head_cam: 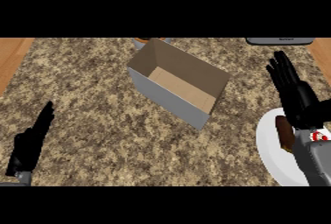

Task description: Pick the sweet potato from the plate and place it in the cardboard box

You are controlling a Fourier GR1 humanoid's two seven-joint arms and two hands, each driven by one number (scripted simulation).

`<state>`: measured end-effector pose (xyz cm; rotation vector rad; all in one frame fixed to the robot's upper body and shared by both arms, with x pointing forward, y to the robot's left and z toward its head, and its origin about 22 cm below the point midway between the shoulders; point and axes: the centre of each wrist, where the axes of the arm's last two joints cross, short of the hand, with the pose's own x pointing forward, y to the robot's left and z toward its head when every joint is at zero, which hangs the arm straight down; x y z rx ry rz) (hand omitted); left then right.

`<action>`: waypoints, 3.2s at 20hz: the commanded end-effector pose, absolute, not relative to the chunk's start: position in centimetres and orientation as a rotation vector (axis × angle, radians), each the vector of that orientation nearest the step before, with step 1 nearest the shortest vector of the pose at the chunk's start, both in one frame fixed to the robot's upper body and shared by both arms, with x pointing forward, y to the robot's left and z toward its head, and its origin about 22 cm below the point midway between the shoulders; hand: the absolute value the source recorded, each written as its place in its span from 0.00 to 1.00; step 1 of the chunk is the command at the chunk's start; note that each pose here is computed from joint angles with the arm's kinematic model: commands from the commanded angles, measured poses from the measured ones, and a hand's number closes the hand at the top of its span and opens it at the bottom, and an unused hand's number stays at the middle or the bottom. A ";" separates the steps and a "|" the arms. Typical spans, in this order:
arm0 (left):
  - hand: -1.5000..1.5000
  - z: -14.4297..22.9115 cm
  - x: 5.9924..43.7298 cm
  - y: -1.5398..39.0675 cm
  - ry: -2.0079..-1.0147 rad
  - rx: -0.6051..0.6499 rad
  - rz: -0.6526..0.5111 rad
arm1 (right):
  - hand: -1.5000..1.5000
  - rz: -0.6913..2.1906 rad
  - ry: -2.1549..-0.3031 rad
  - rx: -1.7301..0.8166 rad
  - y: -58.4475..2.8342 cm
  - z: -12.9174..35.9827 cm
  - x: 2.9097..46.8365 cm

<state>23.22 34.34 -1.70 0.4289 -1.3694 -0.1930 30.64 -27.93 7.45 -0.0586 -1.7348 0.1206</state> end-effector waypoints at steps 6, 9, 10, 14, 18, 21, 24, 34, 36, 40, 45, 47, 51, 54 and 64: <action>0.50 1.3 25.8 31.1 -1.505 0.450 -0.212 | 0.00 0.467 -1.933 -0.432 -29.1 10.8 34.1; 0.50 -0.6 24.6 30.4 -1.441 0.385 -0.188 | 1.00 0.384 -1.674 -1.021 -36.0 7.1 31.5; 0.50 -0.3 24.6 28.7 -1.458 0.355 -0.192 | 0.00 0.347 -1.696 -1.002 -34.0 3.5 30.5; 0.50 0.6 23.2 28.8 -1.440 0.373 -0.202 | 0.00 0.312 -1.775 -0.996 -33.7 0.5 28.4; 0.50 0.7 24.0 28.4 -1.439 0.382 -0.203 | 0.00 0.591 -1.591 -1.095 -36.2 4.8 30.0; 0.50 0.0 24.6 29.0 -1.435 0.389 -0.193 | 0.00 0.830 -1.393 -1.179 -37.3 5.5 29.0; 0.50 1.0 23.9 30.1 -1.425 0.410 -0.190 | 0.00 0.983 -1.197 -1.173 -37.3 6.6 27.9; 0.50 1.5 24.4 28.4 -1.459 0.372 -0.208 | 0.00 1.227 -0.631 -1.051 -29.8 8.4 29.2; 0.50 0.0 23.3 27.5 -1.425 0.382 -0.206 | 0.00 1.218 -0.602 -1.027 -27.8 8.0 28.7; 0.50 0.2 23.1 28.3 -1.457 0.379 -0.201 | 0.00 1.167 -0.564 -1.051 -27.7 6.7 28.8; 0.50 2.6 21.3 28.0 -1.440 0.381 -0.193 | 0.00 1.159 -0.538 -1.079 -27.3 7.1 27.7; 0.50 2.5 23.9 28.8 -1.456 0.388 -0.195 | 0.00 1.160 -0.522 -1.116 -26.4 5.7 27.3; 0.50 -1.0 22.9 25.8 -1.445 0.371 -0.203 | 0.00 1.160 -0.479 -1.119 -28.4 4.7 27.9; 0.50 -0.6 23.3 29.6 -1.448 0.385 -0.198 | 0.00 1.147 -0.466 -1.116 -26.5 5.2 28.1; 0.50 2.2 23.3 27.8 -1.452 0.401 -0.204 | 0.00 1.146 -0.494 -1.113 -29.2 2.7 26.6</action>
